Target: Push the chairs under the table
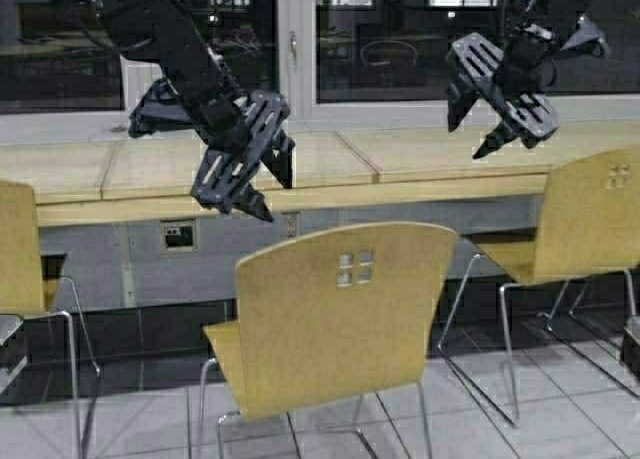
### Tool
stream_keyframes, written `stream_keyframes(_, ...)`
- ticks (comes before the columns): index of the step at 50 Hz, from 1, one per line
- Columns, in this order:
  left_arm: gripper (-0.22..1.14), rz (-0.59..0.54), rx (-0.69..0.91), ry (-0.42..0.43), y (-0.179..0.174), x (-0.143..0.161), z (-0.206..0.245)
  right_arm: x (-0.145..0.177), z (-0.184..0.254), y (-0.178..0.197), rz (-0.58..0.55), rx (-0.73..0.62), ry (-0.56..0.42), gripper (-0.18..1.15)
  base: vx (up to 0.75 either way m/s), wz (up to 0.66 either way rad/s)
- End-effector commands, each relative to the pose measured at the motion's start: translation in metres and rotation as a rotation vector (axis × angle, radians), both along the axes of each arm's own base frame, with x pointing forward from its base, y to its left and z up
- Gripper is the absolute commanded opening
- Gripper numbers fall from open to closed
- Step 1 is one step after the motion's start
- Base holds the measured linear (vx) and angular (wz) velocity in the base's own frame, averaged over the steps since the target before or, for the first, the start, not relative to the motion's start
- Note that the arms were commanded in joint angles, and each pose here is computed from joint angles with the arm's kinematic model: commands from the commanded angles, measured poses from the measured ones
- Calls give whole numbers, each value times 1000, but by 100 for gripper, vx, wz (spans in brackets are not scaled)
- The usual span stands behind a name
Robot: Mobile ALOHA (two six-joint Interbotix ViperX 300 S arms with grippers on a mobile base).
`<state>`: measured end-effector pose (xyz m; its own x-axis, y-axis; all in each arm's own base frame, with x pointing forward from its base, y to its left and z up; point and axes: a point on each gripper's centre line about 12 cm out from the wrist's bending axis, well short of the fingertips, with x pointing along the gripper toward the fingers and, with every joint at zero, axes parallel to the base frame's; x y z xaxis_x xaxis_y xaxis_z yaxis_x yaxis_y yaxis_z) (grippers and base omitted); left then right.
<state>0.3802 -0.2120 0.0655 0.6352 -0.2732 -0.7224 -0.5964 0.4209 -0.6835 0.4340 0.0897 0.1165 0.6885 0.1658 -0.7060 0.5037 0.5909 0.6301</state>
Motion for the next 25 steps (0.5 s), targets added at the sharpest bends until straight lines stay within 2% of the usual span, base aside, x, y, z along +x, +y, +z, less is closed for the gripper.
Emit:
stream_keyframes(1, 87, 83, -57, -9, -2, -2, 8, 1, 12, 2, -18, 34, -15, 86, 23, 6)
stream_keyframes(8, 87, 137, -71, 11, 2, -9, 1, -1, 12, 11, -4, 50, 0, 86, 23, 8)
stream_keyframes(25, 87, 139, -63, 27, 2, -11, -6, 0, 6, 13, 20, 33, 16, 86, 23, -2)
